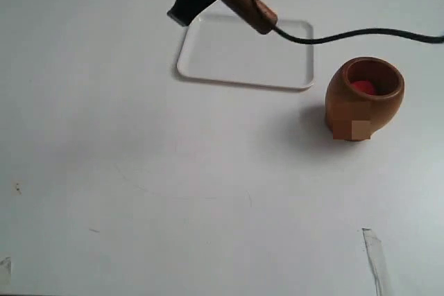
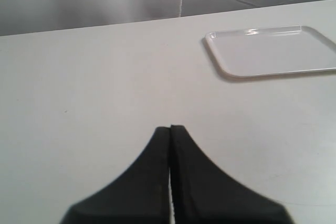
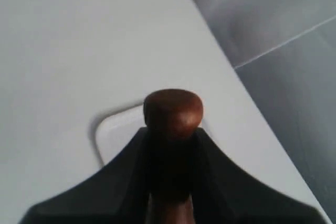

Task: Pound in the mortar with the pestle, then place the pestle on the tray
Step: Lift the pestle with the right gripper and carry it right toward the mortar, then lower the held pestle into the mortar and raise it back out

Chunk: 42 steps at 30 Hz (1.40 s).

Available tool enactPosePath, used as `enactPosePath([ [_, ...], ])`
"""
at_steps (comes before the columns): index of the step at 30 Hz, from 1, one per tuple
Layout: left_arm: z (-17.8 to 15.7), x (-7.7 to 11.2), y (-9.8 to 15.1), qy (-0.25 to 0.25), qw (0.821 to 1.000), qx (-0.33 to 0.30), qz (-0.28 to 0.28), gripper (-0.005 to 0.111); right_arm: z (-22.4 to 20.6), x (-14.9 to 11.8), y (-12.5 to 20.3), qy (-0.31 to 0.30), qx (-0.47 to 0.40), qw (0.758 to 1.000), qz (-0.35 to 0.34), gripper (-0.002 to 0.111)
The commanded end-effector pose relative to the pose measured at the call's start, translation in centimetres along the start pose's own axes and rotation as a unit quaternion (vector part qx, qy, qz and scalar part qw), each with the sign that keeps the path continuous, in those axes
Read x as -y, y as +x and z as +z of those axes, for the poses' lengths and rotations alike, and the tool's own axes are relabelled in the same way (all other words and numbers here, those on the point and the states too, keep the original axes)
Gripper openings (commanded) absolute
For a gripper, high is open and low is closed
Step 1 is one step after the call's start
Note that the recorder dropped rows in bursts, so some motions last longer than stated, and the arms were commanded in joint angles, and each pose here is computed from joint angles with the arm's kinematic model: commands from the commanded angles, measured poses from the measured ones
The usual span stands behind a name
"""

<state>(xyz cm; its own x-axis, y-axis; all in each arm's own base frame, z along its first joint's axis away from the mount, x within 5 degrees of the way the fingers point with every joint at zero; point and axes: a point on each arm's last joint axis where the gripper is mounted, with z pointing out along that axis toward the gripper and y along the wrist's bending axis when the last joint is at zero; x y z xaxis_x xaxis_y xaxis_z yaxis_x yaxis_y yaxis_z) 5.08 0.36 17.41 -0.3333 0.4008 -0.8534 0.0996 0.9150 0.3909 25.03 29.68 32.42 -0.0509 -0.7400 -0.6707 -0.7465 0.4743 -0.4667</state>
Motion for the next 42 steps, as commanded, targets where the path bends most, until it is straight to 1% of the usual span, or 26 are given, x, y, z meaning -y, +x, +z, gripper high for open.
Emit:
enactPosePath([
  [1, 0.0, 0.1, 0.0, 0.004, 1.000, 0.004, -0.006, 0.000, -4.6, 1.5, 2.0, 0.032, 0.112, 0.990, 0.075, 0.000],
  [4, 0.0, 0.1, 0.0, 0.004, 1.000, 0.004, -0.006, 0.000, -6.6, 2.5, 4.3, 0.042, 0.140, 0.983, 0.115, 0.000],
  [10, 0.0, 0.1, 0.0, 0.004, 1.000, 0.004, -0.006, 0.000, -9.1, 4.1, 9.1, 0.071, 0.145, 0.973, 0.167, 0.000],
  [14, 0.0, 0.1, 0.0, 0.004, 1.000, 0.004, -0.006, 0.000, -10.2, 4.6, 11.5, 0.079, 0.162, 0.964, 0.194, 0.000],
  [18, 0.0, 0.1, 0.0, 0.004, 1.000, 0.004, -0.006, 0.000, -10.5, 5.6, 13.7, 0.092, 0.177, 0.950, 0.241, 0.000],
  [20, 0.0, 0.1, 0.0, 0.004, 1.000, 0.004, -0.006, 0.000, -10.6, 6.3, 14.7, 0.104, 0.186, 0.939, 0.270, 0.000],
  [23, 0.0, 0.1, 0.0, 0.004, 1.000, 0.004, -0.006, 0.000, -10.7, 6.7, 15.8, 0.120, 0.238, 0.917, 0.297, 0.000],
  [27, 0.0, 0.1, 0.0, 0.004, 1.000, 0.004, -0.006, 0.000, -11.2, 6.6, 17.9, 0.192, 0.313, 0.867, 0.338, 0.000],
  [29, 0.0, 0.1, 0.0, 0.004, 1.000, 0.004, -0.006, 0.000, -11.4, 6.0, 19.1, 0.220, 0.342, 0.848, 0.341, 0.000],
  [32, 0.0, 0.1, 0.0, 0.004, 1.000, 0.004, -0.006, 0.000, -11.5, 4.7, 20.3, 0.227, 0.361, 0.843, 0.328, 0.000],
  [36, 0.0, 0.1, 0.0, 0.004, 1.000, 0.004, -0.006, 0.000, -11.3, 3.9, 21.2, 0.227, 0.349, 0.845, 0.336, 0.000],
  [40, 0.0, 0.1, 0.0, 0.004, 1.000, 0.004, -0.006, 0.000, -11.1, 3.3, 22.0, 0.226, 0.335, 0.852, 0.332, 0.000],
  [42, 0.0, 0.1, 0.0, 0.004, 1.000, 0.004, -0.006, 0.000, -10.3, 2.8, 22.7, 0.222, 0.320, 0.858, 0.335, 0.000],
])
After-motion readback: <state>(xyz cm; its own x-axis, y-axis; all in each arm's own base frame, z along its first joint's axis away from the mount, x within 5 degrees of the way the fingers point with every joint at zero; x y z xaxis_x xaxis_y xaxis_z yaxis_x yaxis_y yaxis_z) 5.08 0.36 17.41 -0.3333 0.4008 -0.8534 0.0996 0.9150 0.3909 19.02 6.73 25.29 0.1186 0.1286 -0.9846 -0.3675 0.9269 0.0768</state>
